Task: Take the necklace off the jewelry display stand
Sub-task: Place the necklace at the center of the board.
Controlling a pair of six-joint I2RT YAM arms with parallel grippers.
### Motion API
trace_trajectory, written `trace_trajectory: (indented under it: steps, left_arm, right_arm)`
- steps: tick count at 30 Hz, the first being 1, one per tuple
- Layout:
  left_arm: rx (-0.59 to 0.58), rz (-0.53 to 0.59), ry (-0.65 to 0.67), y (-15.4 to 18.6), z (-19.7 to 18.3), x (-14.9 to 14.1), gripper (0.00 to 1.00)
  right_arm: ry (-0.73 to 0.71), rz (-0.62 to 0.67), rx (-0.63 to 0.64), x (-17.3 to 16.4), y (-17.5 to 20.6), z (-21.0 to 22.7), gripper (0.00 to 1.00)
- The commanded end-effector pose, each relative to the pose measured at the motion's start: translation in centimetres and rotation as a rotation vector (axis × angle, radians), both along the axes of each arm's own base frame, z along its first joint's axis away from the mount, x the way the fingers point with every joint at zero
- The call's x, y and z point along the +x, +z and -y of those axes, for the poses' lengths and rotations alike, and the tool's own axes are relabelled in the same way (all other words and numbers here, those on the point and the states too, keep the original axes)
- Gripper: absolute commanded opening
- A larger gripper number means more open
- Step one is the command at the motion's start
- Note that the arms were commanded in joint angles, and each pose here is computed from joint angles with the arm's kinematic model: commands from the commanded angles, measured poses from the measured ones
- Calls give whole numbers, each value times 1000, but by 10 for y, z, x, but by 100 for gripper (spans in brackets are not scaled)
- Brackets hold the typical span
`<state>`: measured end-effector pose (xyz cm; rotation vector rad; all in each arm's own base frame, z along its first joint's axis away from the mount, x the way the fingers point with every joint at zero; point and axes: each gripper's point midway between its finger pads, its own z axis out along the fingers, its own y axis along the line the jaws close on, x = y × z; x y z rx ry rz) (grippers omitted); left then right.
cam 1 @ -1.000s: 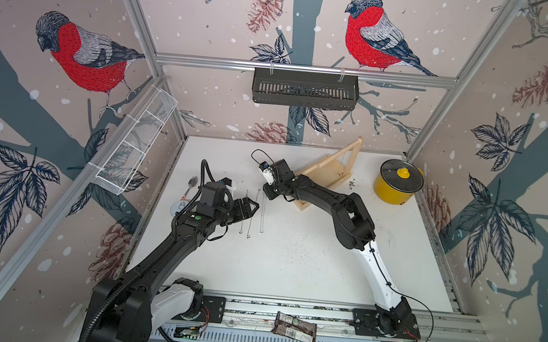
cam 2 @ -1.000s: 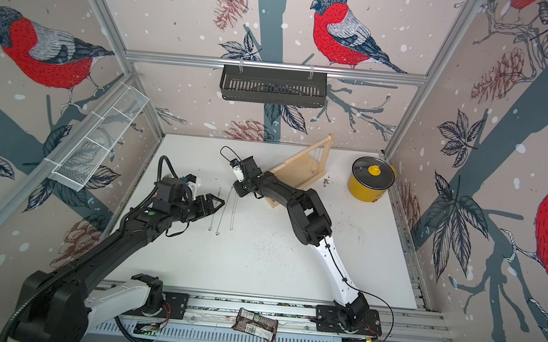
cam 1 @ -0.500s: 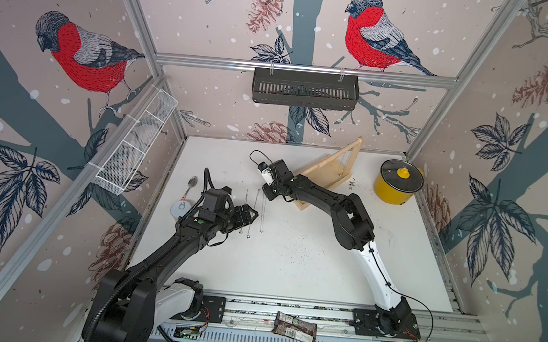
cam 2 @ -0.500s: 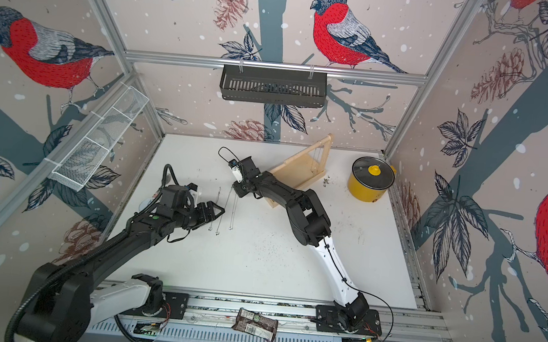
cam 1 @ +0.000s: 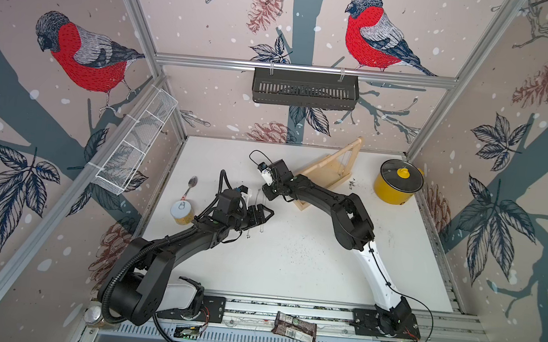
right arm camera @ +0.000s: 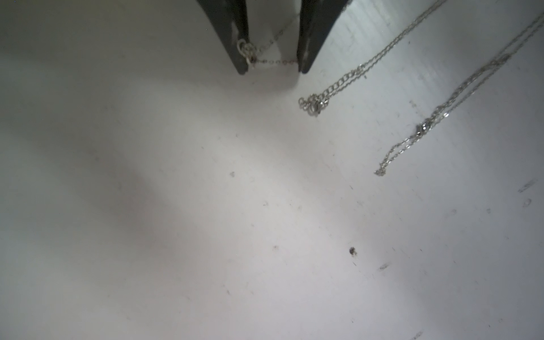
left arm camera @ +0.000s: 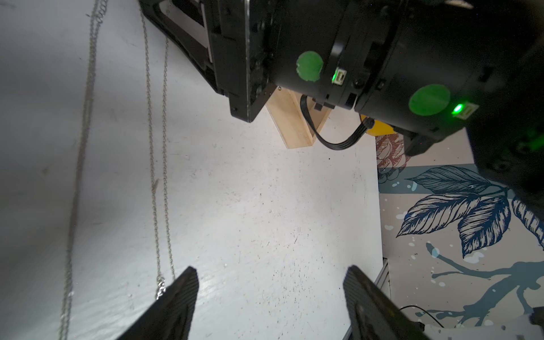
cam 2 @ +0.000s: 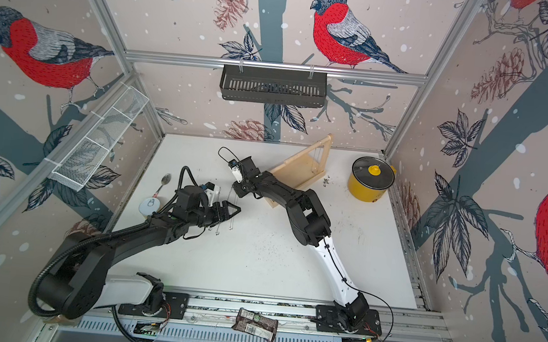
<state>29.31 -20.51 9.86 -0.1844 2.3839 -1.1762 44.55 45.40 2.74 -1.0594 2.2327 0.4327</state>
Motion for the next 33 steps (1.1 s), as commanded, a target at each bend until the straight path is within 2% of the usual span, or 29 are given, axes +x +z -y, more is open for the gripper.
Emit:
trace_trajectory:
  steps: [1, 10, 33]
  left_arm:
    - [-49, 68, -19, 11, 11, 9, 79]
    - [5, 15, -17, -19, 7, 4, 79]
    - [55, -77, -26, -52, 4, -6, 79]
  right_arm:
    - [8, -15, -6, -2, -2, 2, 31]
    - [8, -20, -7, -2, -5, 4, 31]
    - [7, -23, -6, -1, -5, 6, 31]
